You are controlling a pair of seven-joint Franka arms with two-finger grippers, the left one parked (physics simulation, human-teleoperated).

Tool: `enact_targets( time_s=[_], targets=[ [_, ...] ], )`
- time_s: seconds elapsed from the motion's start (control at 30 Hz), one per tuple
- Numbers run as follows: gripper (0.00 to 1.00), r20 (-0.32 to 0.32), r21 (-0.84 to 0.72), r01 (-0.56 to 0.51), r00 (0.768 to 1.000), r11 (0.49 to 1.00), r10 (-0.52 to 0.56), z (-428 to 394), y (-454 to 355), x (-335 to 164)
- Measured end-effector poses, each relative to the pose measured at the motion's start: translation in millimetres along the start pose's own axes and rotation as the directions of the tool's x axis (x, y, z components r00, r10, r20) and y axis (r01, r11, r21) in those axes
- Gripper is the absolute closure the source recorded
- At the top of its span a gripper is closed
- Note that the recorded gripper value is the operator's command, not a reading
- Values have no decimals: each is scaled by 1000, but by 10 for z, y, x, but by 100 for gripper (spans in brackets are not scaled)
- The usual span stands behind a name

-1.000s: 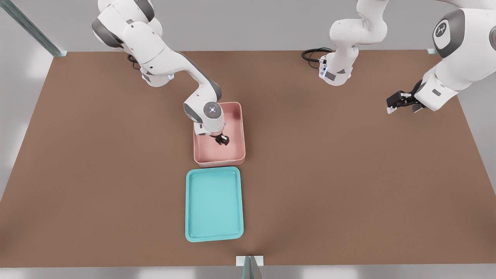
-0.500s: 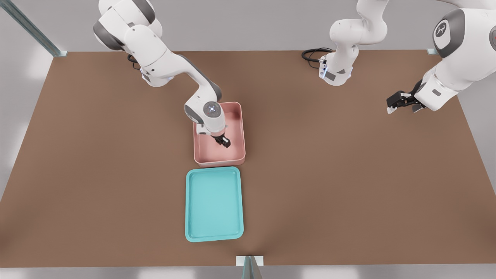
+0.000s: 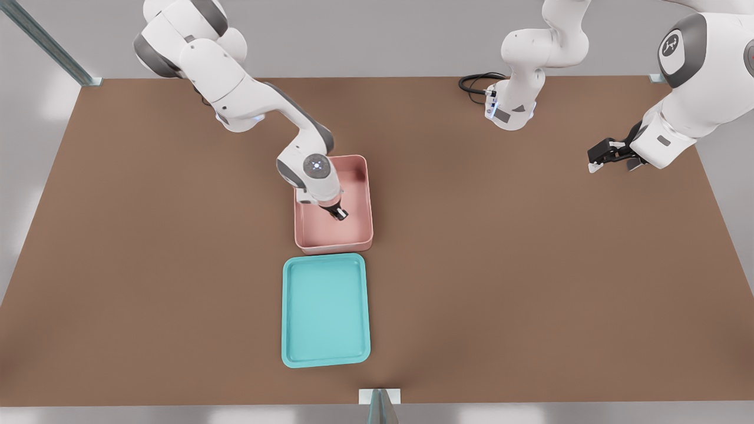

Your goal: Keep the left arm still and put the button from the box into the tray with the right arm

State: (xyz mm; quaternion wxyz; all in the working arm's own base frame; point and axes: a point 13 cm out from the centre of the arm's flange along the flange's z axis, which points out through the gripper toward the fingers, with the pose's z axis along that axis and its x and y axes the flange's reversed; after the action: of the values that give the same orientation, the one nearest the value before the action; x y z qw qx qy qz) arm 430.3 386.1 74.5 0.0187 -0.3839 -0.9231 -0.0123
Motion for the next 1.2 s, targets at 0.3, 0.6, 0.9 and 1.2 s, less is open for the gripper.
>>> enact_targets(
  time_s=[0.3, 0.6, 0.9, 1.2],
  targets=[
    [53, -132, -304, -230, 971, 925, 198, -1572, 1329, -2076],
    [0, -81, -222, -28, 997, 975, 10, -473, 1639, -2180],
    [0, 126, -213, 201, 976, 956, -177, -3011, 1013, -3147],
    [0, 96, 149, 313, 940, 938, -329, -4452, -1582, -3459]
  ],
)
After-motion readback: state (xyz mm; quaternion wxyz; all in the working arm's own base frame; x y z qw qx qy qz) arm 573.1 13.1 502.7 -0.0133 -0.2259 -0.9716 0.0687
